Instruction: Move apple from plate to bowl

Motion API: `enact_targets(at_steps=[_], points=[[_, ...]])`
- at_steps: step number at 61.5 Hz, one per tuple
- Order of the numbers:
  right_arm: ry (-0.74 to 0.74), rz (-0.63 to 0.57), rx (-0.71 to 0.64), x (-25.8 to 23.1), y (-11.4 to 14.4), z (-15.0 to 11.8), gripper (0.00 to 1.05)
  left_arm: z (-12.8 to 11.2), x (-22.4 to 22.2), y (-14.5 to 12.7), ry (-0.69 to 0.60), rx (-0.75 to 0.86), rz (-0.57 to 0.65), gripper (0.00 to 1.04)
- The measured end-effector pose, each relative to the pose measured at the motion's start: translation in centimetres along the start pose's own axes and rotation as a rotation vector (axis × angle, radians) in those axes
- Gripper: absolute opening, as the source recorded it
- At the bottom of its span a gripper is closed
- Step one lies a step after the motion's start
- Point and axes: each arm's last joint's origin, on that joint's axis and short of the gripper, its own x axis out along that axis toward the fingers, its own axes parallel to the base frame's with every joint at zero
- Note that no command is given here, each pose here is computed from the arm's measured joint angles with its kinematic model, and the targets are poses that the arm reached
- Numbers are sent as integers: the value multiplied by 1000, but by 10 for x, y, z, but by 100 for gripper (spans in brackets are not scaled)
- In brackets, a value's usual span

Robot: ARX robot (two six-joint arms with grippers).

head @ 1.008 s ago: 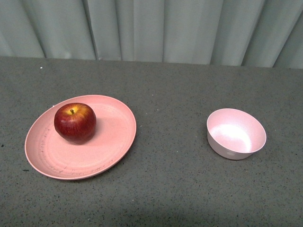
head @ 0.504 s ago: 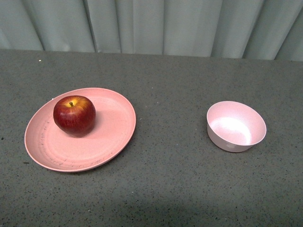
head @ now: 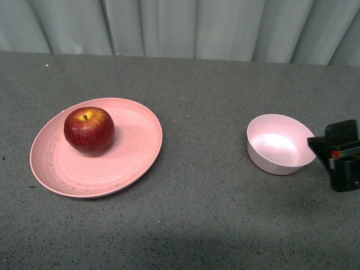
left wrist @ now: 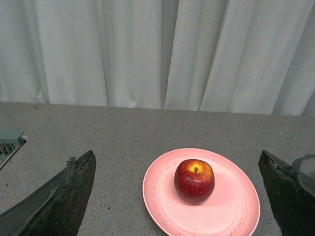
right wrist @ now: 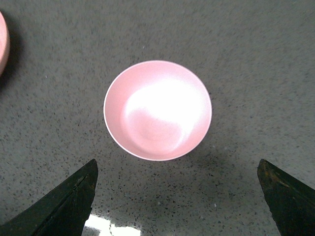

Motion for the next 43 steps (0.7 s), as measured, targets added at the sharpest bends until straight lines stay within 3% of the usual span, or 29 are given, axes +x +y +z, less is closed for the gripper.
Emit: enact_targets(at_steps=[25, 43], points=[[229, 99, -125, 79, 13, 3, 95, 0, 0, 0, 0, 0, 0, 98], [295, 142, -155, 114, 24, 11, 95, 0, 0, 0, 0, 0, 0, 98]])
